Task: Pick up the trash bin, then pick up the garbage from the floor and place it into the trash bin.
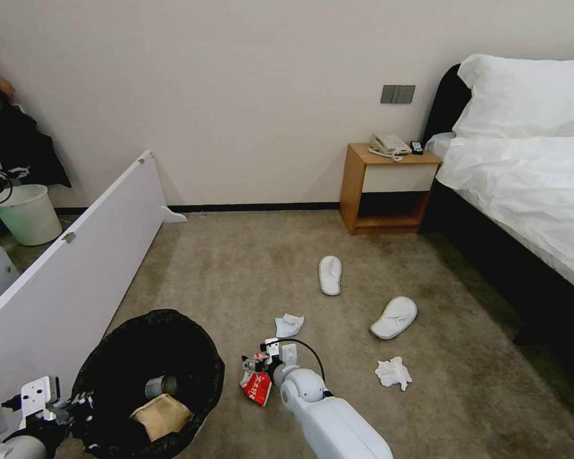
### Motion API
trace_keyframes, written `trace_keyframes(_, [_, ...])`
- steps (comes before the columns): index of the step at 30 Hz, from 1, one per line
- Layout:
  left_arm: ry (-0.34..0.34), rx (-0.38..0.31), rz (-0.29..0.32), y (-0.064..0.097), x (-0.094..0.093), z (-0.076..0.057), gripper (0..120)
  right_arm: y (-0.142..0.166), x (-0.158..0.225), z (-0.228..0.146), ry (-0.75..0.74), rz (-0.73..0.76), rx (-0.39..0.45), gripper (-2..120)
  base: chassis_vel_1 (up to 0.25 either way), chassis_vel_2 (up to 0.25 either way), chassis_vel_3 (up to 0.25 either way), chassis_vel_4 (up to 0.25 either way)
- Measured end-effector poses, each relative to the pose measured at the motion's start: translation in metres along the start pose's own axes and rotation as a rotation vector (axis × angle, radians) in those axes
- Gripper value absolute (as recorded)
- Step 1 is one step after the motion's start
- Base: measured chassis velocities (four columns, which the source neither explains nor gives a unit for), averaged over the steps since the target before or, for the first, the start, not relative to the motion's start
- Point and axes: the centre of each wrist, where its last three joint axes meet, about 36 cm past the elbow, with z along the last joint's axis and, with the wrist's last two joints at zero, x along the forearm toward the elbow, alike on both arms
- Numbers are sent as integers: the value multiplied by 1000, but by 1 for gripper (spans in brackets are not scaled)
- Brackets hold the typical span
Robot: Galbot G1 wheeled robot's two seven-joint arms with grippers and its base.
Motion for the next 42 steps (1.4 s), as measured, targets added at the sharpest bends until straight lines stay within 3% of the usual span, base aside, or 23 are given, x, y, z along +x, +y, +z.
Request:
trace_keyframes(13, [3,5,-4,0,0,2,2,-36,-13,25,16,77,39,100,0,0,0,0])
trace_keyframes(29, [5,8,-7,-1,1,3,2,-27,-11,30,-30,-108,46,100,0,0,0,0])
trace_keyframes(42, [0,10,-5,-1,2,2,2,-20,-9,23,-60,-148,59,100,0,0,0,0])
